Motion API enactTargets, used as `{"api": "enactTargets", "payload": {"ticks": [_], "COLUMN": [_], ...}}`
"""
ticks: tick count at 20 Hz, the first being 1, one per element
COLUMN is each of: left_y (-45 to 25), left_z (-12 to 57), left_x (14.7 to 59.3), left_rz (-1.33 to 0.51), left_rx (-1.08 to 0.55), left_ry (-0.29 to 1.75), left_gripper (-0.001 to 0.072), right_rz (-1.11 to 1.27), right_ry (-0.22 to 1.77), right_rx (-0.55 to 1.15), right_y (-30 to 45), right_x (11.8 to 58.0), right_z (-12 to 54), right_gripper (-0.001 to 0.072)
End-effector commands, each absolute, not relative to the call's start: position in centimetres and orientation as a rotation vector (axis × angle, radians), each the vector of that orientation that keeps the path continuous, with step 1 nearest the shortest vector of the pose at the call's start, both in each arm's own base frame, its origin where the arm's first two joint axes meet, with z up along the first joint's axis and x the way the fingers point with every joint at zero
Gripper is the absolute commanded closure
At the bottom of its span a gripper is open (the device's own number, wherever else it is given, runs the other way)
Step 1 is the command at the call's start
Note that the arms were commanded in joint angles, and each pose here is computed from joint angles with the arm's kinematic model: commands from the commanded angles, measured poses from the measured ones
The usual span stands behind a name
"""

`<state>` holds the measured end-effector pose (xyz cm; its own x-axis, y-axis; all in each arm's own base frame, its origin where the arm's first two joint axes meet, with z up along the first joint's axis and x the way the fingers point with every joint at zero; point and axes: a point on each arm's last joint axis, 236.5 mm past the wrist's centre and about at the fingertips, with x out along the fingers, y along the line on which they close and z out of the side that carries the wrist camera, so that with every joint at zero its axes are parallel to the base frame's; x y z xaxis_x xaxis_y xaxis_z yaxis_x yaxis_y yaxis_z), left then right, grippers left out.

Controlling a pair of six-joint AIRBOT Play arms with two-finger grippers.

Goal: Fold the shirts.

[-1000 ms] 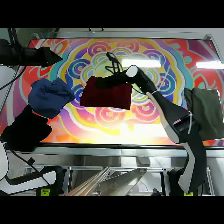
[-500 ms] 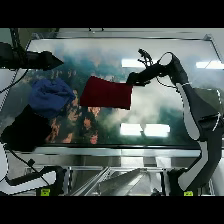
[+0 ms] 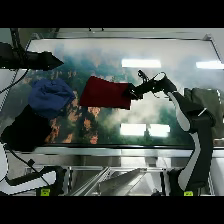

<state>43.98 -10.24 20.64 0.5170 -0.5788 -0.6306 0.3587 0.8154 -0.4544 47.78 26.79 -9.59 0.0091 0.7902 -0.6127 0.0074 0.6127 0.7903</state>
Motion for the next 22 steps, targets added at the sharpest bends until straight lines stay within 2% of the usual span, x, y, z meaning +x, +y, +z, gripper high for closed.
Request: {"api": "enactTargets", "payload": {"ticks": [1, 2, 3, 7, 10, 13, 17, 20, 22], "left_y": [-10.2, -10.2, -10.2, -10.3, -10.3, -10.3, -10.5, -10.5, -10.5], "left_z": [20.6, 20.6, 20.6, 20.5, 20.5, 20.4, 20.1, 20.1, 20.1], "left_x": [43.9, 43.9, 43.9, 43.7, 43.7, 43.6, 43.0, 42.9, 42.9], "left_rz": [-0.573, -0.573, -0.574, -0.577, -0.578, -0.579, -0.586, -0.586, -0.586], "left_rx": [-0.28, -0.28, -0.28, -0.279, -0.279, -0.28, -0.291, -0.292, -0.291], "left_ry": [0.861, 0.861, 0.861, 0.868, 0.869, 0.875, 0.91, 0.91, 0.911], "left_gripper": [0.069, 0.069, 0.069, 0.069, 0.069, 0.069, 0.069, 0.069, 0.069], "right_rz": [0.842, 0.863, 0.878, 0.937, 0.702, 0.487, 0.196, 0.032, -0.087], "right_ry": [1.364, 1.342, 1.32, 1.112, 0.862, 0.76, 0.65, 0.58, 0.626], "right_rx": [0.827, 0.84, 0.832, 0.753, 0.734, 0.764, 0.873, 0.951, 0.94], "right_y": [29.9, 30.2, 30.2, 28.1, 20.0, 10.1, -3.7, -11.8, -15.5], "right_x": [48.2, 48.4, 48.7, 50.8, 56.5, 58.5, 56.7, 52.7, 49.0], "right_z": [-8.0, -6.9, -5.6, 4.2, 11.5, 14.7, 19.4, 22.9, 22.6], "right_gripper": [0.0445, 0.063, 0.0691, 0.0692, 0.0692, 0.0692, 0.0693, 0.0694, 0.0694]}}
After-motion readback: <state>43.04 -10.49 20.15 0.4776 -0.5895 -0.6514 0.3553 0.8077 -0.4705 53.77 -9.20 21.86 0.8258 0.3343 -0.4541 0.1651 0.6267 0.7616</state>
